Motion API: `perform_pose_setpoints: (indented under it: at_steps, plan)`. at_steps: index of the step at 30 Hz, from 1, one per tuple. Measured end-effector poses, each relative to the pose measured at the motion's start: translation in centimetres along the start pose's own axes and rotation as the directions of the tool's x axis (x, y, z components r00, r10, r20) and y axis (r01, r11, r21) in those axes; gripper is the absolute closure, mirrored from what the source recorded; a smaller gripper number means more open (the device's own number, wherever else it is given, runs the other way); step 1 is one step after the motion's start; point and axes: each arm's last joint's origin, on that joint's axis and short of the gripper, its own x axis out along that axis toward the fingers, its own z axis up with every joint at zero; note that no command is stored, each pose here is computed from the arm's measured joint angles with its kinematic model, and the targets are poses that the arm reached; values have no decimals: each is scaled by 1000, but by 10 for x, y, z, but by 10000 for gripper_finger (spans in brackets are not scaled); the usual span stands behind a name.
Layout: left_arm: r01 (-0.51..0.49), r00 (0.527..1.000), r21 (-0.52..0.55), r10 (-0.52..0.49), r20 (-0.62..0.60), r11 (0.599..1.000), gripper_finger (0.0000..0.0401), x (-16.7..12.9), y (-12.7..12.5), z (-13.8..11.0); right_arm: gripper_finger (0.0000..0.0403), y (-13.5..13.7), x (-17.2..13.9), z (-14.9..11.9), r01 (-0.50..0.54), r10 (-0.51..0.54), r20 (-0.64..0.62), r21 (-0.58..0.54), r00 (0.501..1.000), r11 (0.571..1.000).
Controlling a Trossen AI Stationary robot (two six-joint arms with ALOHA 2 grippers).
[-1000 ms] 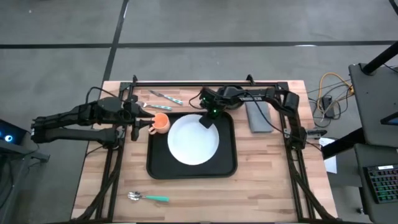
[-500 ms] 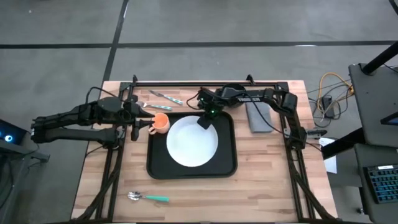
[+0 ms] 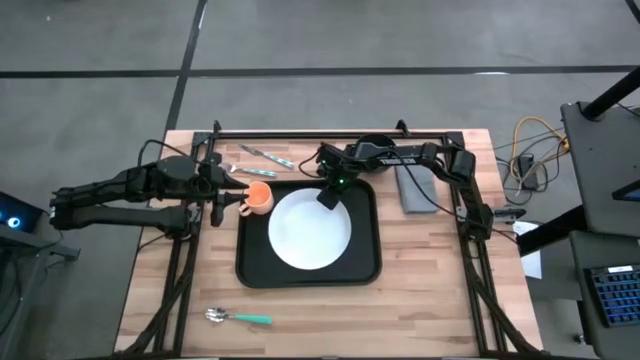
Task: Set up tray
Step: Put the white plate on the black serving tray, then put the black bowl on the white plate
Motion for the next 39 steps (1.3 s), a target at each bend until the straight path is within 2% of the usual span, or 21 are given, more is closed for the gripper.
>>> perform_pose_setpoints:
  at_steps: [5,13,18,20,22,24,27,29,33,39]
  plan:
    - [0,1000,0,0,0,1000,300,0,0,0,386,3,0,0,-11,11,-1,-20,1000,1000]
    - [0,1000,3,0,0,1000,300,0,0,0,345,3,0,0,-14,14,-1,-22,1000,1000]
    - [0,1000,3,0,0,1000,300,0,0,0,324,8,-19,0,-6,7,26,-28,1000,1000]
    - [0,1000,3,0,0,1000,300,0,0,0,318,12,-37,-1,49,-47,60,-35,997,998]
    - [0,1000,3,0,0,1000,300,0,0,0,312,17,-59,-6,151,-147,102,-34,984,988]
    - [0,1000,3,0,-1,1000,300,0,0,0,307,20,-80,-13,255,-251,138,-16,958,967]
    - [0,1000,-2,0,-1,1000,300,0,0,0,299,18,-110,-25,357,-354,173,13,919,934]
    - [0,1000,-4,0,-5,1000,300,1,0,0,293,9,-128,-31,386,-392,225,73,892,920]
    - [-1,1000,-3,1,-18,1000,300,3,0,-2,279,-27,-156,-38,332,-388,298,222,872,917]
    - [-1,1000,-3,1,-28,1000,300,4,0,-3,256,-90,-178,-58,333,-487,302,441,820,834]
